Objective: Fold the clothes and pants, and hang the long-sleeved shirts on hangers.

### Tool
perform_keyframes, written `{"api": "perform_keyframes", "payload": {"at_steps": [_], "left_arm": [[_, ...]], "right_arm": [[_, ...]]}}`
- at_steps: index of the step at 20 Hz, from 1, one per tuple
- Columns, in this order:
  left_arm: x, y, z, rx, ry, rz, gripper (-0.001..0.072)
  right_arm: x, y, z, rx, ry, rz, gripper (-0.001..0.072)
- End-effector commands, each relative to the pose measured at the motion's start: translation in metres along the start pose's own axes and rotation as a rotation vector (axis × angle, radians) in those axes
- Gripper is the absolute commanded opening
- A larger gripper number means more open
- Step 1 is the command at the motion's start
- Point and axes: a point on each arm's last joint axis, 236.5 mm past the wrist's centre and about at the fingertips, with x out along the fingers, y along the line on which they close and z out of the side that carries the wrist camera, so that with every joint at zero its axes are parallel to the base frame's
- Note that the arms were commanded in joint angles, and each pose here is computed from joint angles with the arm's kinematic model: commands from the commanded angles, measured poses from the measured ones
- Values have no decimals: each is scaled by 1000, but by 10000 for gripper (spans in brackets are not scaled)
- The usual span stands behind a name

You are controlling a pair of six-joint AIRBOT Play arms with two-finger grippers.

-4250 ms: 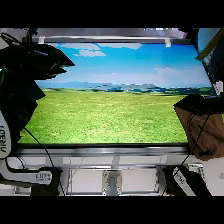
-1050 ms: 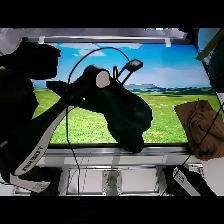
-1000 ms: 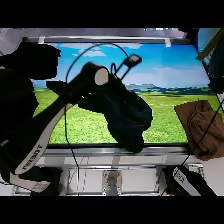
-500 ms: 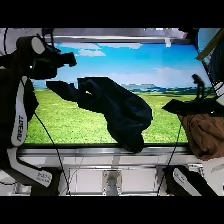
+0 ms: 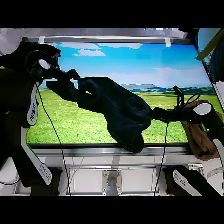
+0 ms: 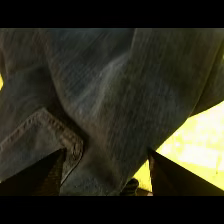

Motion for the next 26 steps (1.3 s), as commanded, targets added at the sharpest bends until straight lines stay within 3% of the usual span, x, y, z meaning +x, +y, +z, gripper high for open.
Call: {"api": "perform_keyframes", "payload": {"at_steps": [1,4,5,6,7,8,13,18,22,26], "left_arm": [[25,5,-17,79,52,31,694],[36,-14,-28,176,78,37,679],[39,-13,-32,206,90,64,636],[40,-9,-37,237,112,97,541],[40,-6,-43,257,137,119,345],[38,-5,-47,266,155,126,30],[-11,-15,-8,276,39,125,23],[-82,-27,33,286,-114,134,23],[-101,-28,40,286,-149,138,23],[-119,-15,48,300,-178,195,23]], "right_arm": [[2,-3,11,22,-50,-14,569],[2,-5,16,20,-71,-22,566],[2,-5,16,20,-73,-22,555],[2,-5,17,20,-75,-23,550],[2,-5,17,21,-75,-23,550],[2,-5,17,20,-74,-23,549],[14,-18,16,72,-48,-42,543],[72,-50,14,254,29,-21,544],[105,-24,18,326,48,180,544],[83,-2,11,222,105,281,543]]}}
